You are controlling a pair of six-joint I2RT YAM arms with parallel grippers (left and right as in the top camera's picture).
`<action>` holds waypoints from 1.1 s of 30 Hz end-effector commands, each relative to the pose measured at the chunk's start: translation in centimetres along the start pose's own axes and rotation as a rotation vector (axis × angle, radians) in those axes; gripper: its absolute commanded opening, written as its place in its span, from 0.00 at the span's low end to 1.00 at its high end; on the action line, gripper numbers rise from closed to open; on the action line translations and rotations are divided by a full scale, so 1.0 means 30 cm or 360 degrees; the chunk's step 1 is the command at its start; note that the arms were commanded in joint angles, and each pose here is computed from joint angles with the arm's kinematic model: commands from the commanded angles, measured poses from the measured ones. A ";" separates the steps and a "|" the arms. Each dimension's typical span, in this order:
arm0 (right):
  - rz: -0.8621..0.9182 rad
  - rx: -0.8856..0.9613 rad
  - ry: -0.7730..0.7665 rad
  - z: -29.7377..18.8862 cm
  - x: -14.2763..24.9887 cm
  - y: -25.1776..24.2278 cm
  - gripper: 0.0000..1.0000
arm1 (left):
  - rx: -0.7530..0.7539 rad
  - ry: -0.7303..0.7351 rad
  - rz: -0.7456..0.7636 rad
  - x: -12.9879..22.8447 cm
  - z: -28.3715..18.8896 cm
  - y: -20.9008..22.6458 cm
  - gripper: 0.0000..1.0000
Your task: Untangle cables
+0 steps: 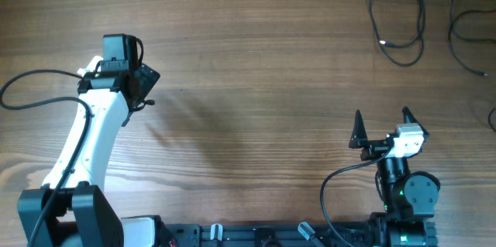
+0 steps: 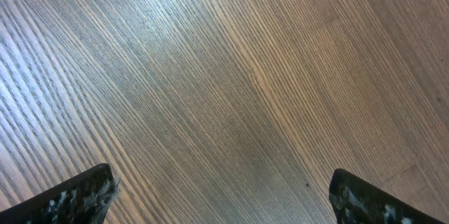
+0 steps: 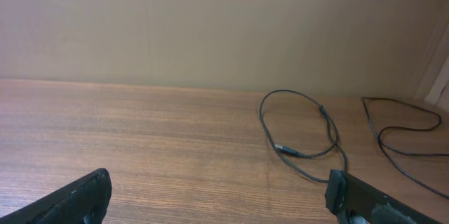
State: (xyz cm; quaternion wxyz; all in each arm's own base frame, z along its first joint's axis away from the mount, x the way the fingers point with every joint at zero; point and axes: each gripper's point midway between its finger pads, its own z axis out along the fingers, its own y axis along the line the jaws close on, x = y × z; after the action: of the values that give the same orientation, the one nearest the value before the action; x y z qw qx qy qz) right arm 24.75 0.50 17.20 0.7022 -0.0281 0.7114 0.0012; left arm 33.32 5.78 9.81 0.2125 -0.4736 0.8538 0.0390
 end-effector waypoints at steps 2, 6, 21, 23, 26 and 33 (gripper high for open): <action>0.0023 0.0034 -0.0023 -0.003 -0.010 -0.013 1.00 | -0.0031 0.0007 -0.0025 -0.002 0.011 0.014 1.00; 0.0022 0.0034 -0.0023 -0.003 -0.010 -0.013 1.00 | 0.0027 0.0096 -0.0014 0.037 -0.009 -0.002 1.00; 0.0023 0.0034 -0.0018 -0.002 -0.008 -0.013 1.00 | 0.0771 -0.0434 0.0395 0.112 -0.453 0.121 1.00; 0.0023 0.0034 -0.0018 -0.002 -0.008 -0.013 1.00 | 0.0945 -0.0543 0.0483 0.145 -0.466 0.124 1.00; 0.0023 0.0034 -0.0018 -0.002 -0.008 -0.013 1.00 | 0.1121 -0.0671 0.0621 0.180 -0.474 0.111 1.00; 0.0023 0.0034 -0.0018 -0.002 -0.008 -0.013 1.00 | 0.1249 -0.0859 0.0651 0.234 -0.370 0.131 1.00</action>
State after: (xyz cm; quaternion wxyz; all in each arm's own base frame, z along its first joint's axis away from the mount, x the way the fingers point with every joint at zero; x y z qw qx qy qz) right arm 24.74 0.49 17.23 0.7027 -0.0278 0.7109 0.0012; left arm 23.18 -0.16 18.21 0.5625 -0.1856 0.7959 -0.1257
